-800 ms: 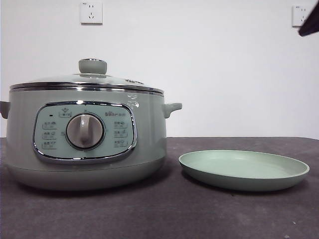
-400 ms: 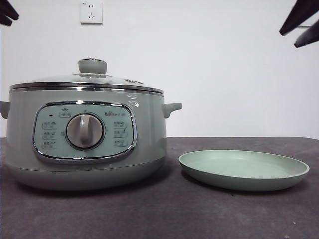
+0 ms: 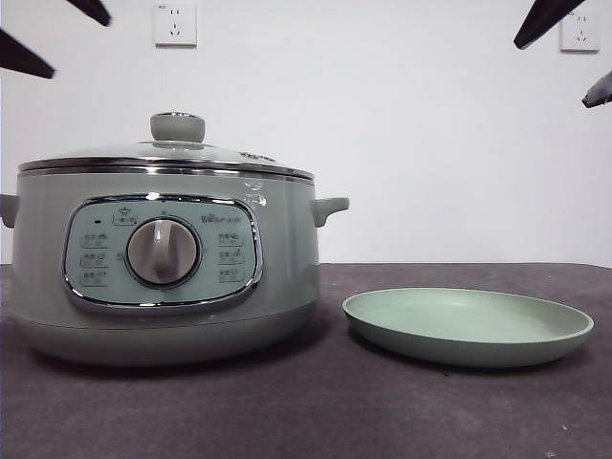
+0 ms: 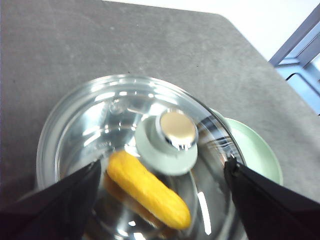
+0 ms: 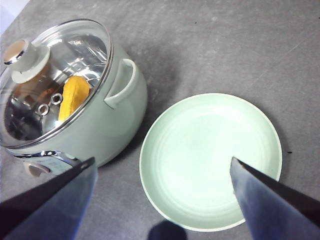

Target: Take the corn out from the steamer,put the corn on the plate,close the lid

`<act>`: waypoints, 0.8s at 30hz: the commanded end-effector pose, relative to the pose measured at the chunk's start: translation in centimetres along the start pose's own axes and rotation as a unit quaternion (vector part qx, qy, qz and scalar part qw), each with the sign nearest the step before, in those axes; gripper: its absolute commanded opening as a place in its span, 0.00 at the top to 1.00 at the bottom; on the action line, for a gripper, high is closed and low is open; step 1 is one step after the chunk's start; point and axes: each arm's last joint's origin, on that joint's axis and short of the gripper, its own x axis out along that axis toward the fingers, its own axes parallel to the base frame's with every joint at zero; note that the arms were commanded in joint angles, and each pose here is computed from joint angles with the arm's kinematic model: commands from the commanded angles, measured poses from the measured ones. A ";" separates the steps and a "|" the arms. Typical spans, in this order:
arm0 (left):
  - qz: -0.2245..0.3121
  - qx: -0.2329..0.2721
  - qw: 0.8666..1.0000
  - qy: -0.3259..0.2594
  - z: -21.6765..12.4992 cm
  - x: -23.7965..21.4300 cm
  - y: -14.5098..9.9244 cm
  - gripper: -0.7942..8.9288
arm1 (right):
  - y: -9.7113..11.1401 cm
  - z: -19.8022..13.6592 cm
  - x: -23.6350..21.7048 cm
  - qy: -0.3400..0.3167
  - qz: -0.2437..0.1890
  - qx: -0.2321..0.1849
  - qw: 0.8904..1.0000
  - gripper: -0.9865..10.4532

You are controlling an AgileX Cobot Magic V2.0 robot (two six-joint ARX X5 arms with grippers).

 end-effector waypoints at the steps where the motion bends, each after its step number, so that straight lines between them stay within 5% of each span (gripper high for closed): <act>1: 0.012 0.027 0.999 0.013 0.9 1.3 -0.5 0.50 | 0.0 0.1 0.0 -0.003 -0.002 -0.001 1.000 0.52; 21: 0.056 0.094 0.987 0.120 0.6 10.1 -2.7 0.50 | 0.0 0.1 0.0 -0.003 -0.002 -0.001 1.000 0.53; 22: 0.062 0.097 0.986 0.121 0.5 10.3 -2.8 0.52 | 0.0 0.1 0.0 -0.003 -0.002 -0.001 1.000 0.53; 24: 0.059 0.111 0.985 0.122 0.5 10.3 -3.0 0.72 | 0.0 0.1 0.0 -0.003 -0.002 -0.001 1.000 0.53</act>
